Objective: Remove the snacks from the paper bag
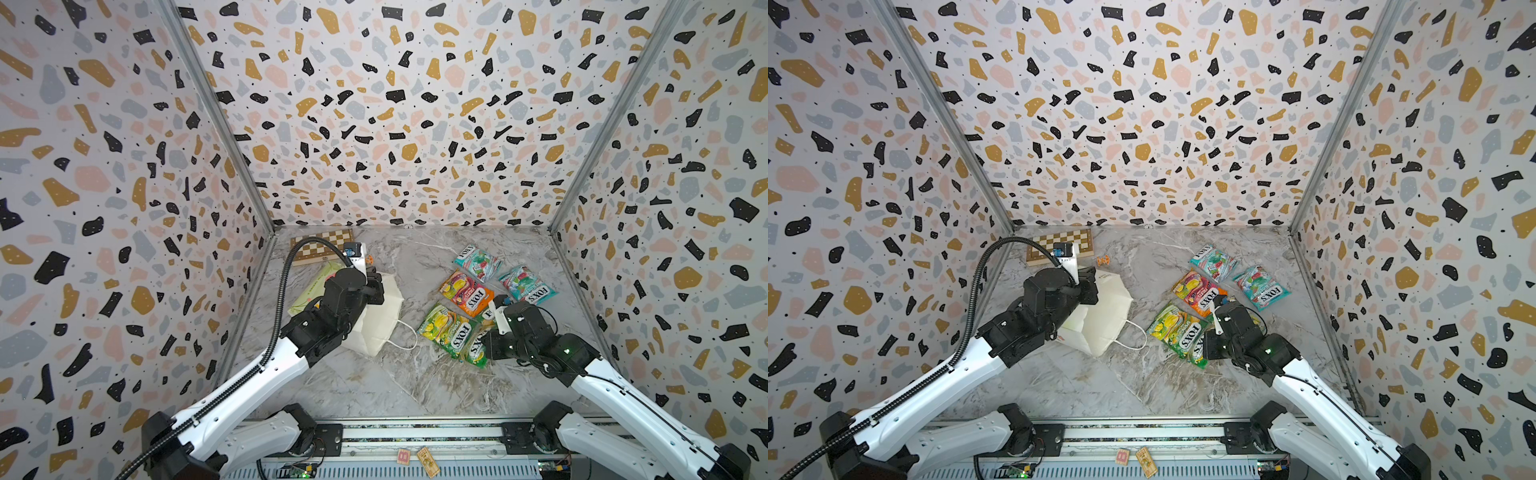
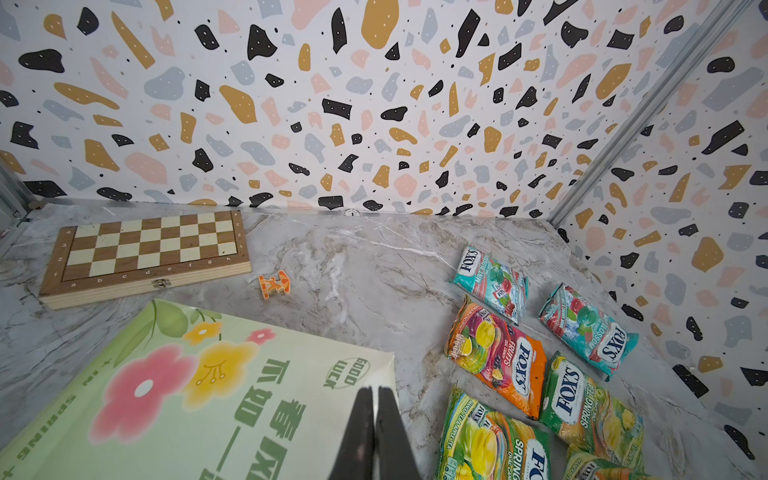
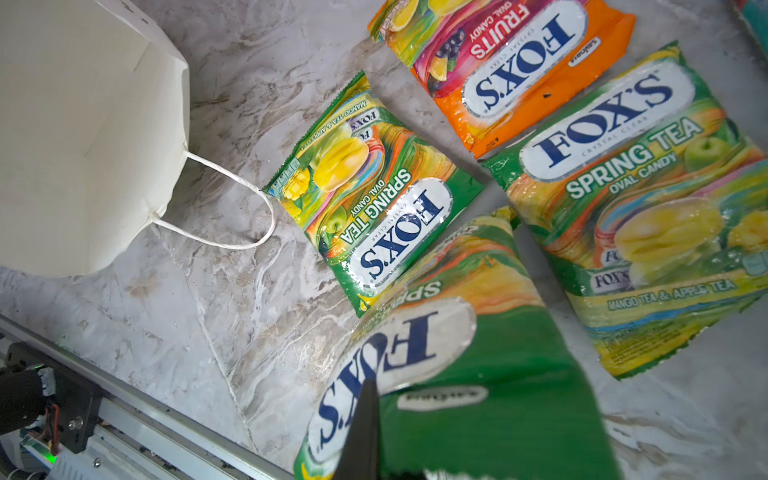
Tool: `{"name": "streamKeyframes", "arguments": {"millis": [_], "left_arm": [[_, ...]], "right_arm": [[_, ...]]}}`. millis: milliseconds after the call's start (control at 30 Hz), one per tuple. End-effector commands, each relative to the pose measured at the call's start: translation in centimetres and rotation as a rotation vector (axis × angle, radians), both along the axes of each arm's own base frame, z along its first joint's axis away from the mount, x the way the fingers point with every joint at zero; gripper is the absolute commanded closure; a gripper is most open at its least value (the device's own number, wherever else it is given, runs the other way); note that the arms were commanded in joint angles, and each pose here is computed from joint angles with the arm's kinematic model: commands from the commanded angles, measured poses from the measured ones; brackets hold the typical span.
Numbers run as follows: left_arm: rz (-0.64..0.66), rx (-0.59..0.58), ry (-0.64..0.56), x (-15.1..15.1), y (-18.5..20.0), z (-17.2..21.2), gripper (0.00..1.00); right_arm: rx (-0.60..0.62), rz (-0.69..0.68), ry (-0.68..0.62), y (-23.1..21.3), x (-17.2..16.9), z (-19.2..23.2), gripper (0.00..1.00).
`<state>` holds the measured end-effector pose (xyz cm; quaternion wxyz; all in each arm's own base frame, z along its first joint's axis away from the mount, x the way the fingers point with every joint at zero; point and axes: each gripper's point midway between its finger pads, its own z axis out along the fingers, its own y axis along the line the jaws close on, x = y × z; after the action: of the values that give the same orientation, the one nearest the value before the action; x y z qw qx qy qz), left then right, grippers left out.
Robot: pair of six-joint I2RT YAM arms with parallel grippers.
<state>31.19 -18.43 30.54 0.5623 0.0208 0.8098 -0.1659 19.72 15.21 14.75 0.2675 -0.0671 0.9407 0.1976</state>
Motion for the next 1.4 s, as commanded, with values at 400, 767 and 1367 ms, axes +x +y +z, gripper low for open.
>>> {"name": "streamKeyframes", "arguments": {"millis": [400,767,1367], "left_arm": [[-0.003,-0.046,-0.041,0.1,-0.3,1.0,1.0],[-0.005,-0.049,-0.044,0.1,-0.3,1.3,1.0],[-0.008,-0.053,-0.062,0.2,-0.4,2.4,1.0]], "right_arm": [[-0.035,-0.214,0.085,-3.4,-1.4,-3.0,0.79],[-0.06,-0.345,0.014,-5.6,-0.7,-2.0,0.5],[-0.06,-0.5,-0.149,-7.9,1.0,1.7,0.26]]}}
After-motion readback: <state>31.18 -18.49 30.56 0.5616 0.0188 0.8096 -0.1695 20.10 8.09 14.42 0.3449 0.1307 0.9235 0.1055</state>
